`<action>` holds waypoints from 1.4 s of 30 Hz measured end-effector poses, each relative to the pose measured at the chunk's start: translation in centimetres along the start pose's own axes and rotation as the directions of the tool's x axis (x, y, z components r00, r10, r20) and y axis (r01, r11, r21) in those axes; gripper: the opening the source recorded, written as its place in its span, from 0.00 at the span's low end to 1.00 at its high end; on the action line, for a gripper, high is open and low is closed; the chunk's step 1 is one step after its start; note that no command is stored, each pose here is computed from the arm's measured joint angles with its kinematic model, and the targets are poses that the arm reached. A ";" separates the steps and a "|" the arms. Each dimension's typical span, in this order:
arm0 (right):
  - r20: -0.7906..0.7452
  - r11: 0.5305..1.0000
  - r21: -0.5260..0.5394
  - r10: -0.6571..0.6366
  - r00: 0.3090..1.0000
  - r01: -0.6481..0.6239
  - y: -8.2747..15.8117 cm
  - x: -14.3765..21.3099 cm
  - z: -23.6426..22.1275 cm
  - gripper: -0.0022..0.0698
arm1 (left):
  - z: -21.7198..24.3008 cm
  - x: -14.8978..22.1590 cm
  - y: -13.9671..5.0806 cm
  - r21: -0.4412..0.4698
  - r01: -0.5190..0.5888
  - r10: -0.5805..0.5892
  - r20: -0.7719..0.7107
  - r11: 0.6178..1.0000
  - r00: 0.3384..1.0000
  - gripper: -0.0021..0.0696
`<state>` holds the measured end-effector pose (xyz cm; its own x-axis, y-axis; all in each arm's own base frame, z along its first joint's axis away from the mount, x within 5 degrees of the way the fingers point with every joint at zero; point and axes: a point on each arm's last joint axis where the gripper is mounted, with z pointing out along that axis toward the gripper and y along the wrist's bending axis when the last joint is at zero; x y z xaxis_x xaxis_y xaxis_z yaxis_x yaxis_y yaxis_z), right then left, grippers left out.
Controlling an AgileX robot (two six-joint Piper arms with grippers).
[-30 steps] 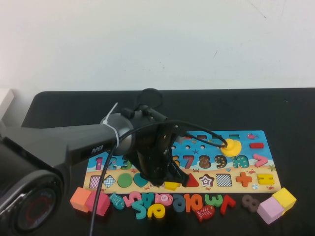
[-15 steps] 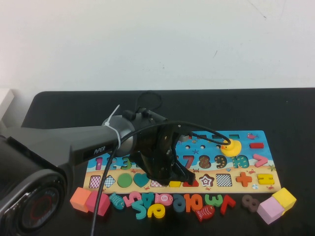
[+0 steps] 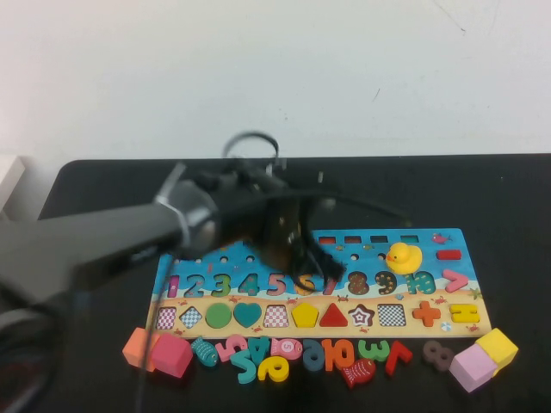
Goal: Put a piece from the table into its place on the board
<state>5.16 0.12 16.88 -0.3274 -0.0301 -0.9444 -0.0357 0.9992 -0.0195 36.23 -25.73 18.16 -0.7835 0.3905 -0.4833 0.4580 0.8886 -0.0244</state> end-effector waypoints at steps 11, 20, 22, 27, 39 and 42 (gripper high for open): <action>0.000 1.000 0.000 0.000 1.000 0.000 0.0 0.0 0.0 0.06 | -13.8 3.2 0.4 0.017 -0.115 0.099 0.397 0.993 0.913 0.03; 0.000 1.000 0.000 0.000 1.000 0.000 0.0 0.0 0.0 0.06 | -19.5 12.7 2.1 0.067 -0.111 0.056 0.546 0.992 0.836 0.03; 0.000 1.000 0.000 0.000 1.000 0.000 0.0 0.0 0.0 0.06 | -20.8 14.4 2.5 0.071 -0.094 0.039 0.552 0.993 0.833 0.03; 0.000 1.000 0.000 0.000 1.000 0.000 0.0 0.0 0.0 0.06 | -23.9 17.6 3.5 0.121 0.026 -0.090 0.559 0.992 0.824 0.03; 0.000 1.000 0.000 0.000 1.000 0.000 0.0 0.0 0.0 0.06 | -28.2 25.8 6.0 0.063 0.096 -0.115 0.564 0.993 0.818 0.03; 0.000 1.000 0.000 0.000 1.000 0.000 0.0 0.0 0.0 0.06 | -26.9 27.7 6.5 0.016 0.069 -0.064 0.614 0.997 0.787 0.03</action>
<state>5.16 0.12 16.88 -0.3274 -0.0301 -0.9444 -0.0357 0.9992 -0.0195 6.23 -2.70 28.13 -0.3882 0.1026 -0.9158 0.4095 0.9095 -0.0717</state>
